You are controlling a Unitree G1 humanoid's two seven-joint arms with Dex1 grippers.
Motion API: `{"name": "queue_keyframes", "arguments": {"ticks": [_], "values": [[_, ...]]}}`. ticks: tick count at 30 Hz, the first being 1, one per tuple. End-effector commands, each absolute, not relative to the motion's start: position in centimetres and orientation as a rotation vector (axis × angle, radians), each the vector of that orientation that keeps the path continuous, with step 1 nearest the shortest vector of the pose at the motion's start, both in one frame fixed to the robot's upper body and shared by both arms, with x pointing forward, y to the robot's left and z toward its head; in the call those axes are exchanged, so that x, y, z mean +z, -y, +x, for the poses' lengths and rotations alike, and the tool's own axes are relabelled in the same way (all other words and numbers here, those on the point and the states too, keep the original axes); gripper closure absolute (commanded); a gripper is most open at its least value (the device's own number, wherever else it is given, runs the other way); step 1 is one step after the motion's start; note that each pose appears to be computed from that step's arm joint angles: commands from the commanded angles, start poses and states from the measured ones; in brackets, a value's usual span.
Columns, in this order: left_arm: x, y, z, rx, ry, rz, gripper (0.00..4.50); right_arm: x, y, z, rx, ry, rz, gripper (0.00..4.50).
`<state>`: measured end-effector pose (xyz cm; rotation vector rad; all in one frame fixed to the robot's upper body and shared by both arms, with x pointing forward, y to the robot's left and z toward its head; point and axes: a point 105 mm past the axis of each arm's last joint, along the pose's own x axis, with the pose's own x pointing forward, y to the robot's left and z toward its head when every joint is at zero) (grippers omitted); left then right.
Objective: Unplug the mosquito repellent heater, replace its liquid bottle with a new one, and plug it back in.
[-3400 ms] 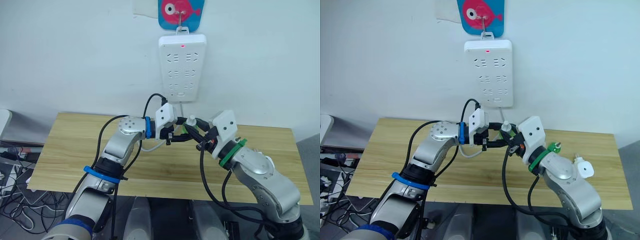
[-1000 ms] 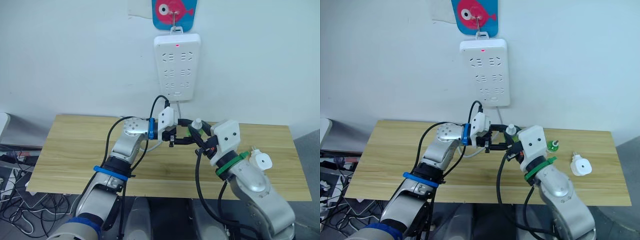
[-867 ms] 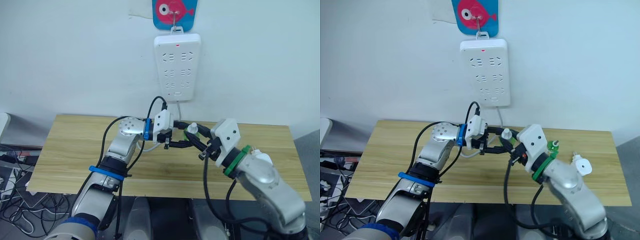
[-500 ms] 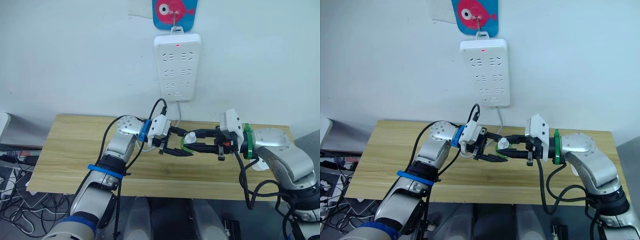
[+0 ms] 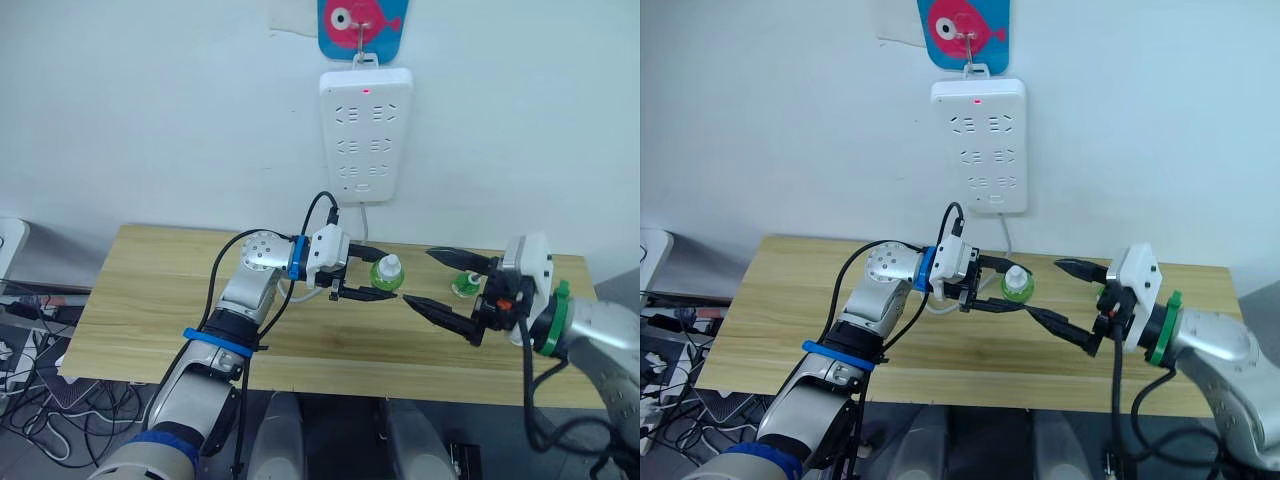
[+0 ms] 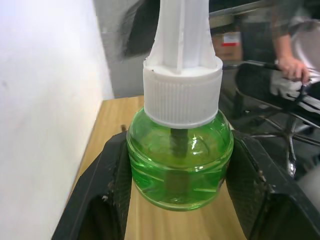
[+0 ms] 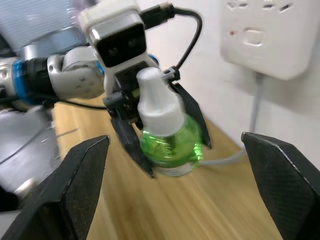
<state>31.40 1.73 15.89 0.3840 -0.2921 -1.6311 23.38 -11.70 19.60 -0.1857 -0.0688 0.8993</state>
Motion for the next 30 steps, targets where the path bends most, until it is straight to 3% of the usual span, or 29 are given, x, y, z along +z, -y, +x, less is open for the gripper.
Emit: {"name": "queue_keyframes", "arguments": {"ticks": [1, 7, 14, 30], "values": [[16.6, -1.0, 31.0, -1.596, 0.334, 0.375, 2.24, 20.8, 10.5, 23.5, 0.725, 0.17, -0.233, 0.02], [16.6, -0.6, 30.7, -1.595, 0.334, 0.363, 2.24, 20.2, 8.8, 25.3, 0.603, 0.194, -0.225, 0.02], [16.8, -0.4, 30.5, -1.607, 0.336, 0.36, 2.24, 20.2, 9.5, 26.3, 0.522, 0.199, -0.185, 0.02], [16.6, -0.6, 30.6, -1.609, 0.326, 0.357, 2.24, 20.1, 11.2, 23.9, 0.547, 0.165, -0.21, 0.02]]}}
